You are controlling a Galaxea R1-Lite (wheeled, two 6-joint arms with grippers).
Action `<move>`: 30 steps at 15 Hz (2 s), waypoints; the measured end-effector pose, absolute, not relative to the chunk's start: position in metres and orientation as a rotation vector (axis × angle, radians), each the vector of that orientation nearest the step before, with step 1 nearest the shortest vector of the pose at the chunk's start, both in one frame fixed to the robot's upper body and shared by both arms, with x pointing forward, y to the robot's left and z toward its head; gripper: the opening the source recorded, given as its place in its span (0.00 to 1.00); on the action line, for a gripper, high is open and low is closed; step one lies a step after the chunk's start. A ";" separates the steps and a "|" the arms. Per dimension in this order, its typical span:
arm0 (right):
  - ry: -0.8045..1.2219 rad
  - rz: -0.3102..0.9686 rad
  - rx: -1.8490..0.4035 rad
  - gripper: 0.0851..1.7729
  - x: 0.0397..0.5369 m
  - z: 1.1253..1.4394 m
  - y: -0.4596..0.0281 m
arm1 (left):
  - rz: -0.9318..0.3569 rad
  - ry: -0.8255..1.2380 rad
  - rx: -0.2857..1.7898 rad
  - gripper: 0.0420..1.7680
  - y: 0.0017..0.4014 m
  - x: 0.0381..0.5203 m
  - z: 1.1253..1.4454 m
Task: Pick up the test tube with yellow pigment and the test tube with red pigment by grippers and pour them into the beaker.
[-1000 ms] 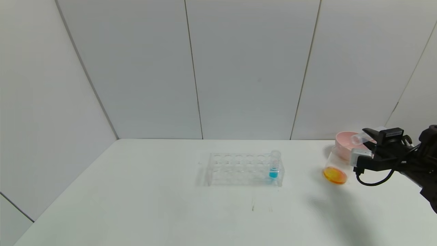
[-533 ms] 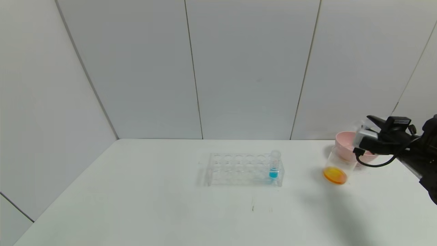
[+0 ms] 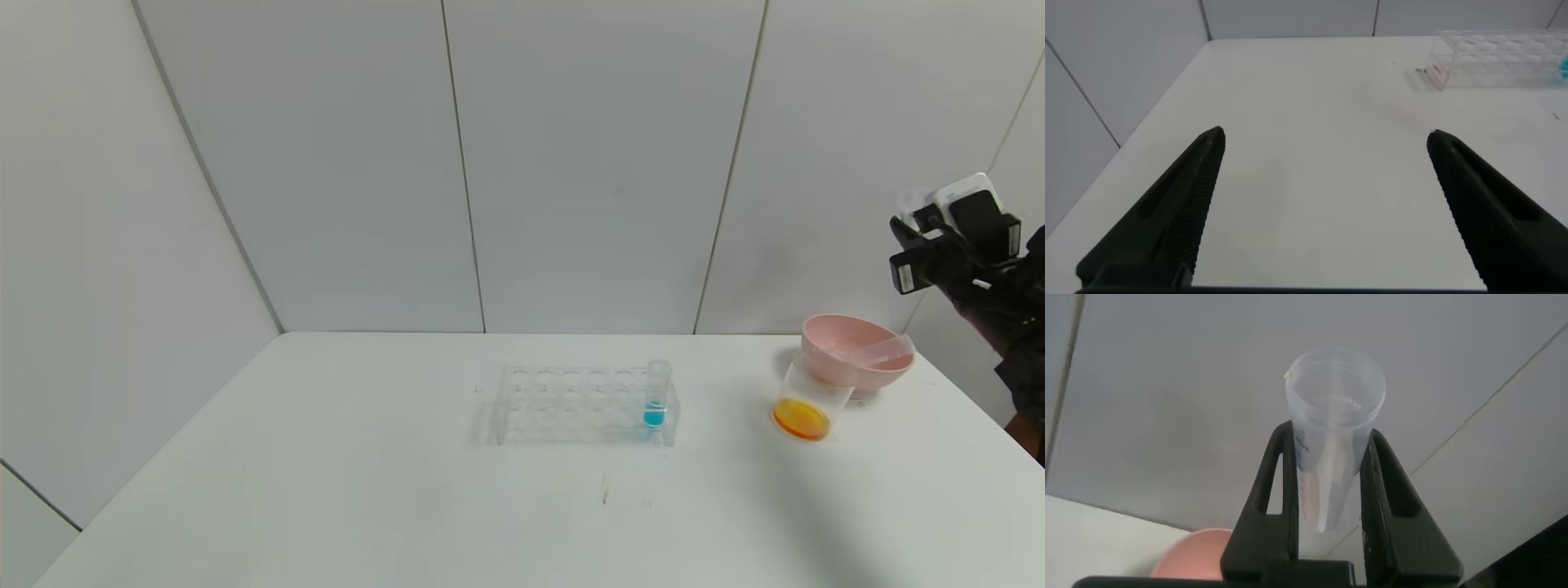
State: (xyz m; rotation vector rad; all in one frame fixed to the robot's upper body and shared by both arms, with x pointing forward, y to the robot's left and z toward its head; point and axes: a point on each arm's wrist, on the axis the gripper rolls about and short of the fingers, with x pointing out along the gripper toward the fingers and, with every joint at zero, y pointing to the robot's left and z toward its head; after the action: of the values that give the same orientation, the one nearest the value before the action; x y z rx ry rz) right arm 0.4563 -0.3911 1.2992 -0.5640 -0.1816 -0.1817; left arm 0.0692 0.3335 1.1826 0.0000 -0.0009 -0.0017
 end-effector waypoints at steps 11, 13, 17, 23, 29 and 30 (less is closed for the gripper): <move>0.039 -0.237 -0.257 0.24 0.496 1.201 -0.421 | -0.002 -0.001 0.000 1.00 0.333 0.069 1.183; 0.052 -0.235 -0.252 0.24 0.499 1.193 -0.423 | -0.002 -0.001 0.000 1.00 0.333 0.069 1.183; 0.069 -0.233 -0.252 0.53 0.504 1.184 -0.424 | -0.002 -0.001 0.000 1.00 0.333 0.069 1.183; 0.051 -0.239 -0.256 0.76 0.503 1.190 -0.424 | -0.002 -0.001 0.000 1.00 0.333 0.069 1.183; -0.170 -0.267 -0.206 0.87 0.446 1.309 -0.413 | -0.002 -0.001 0.000 1.00 0.333 0.069 1.183; -0.202 -0.268 -0.201 0.88 0.425 1.335 -0.407 | -0.002 -0.001 0.000 1.00 0.333 0.069 1.183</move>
State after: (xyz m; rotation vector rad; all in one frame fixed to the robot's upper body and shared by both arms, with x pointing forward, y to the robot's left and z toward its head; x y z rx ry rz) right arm 0.4247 -0.4071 1.3353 -0.2014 -0.2019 -0.2681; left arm 0.0692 0.3335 1.1826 0.0000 -0.0009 -0.0017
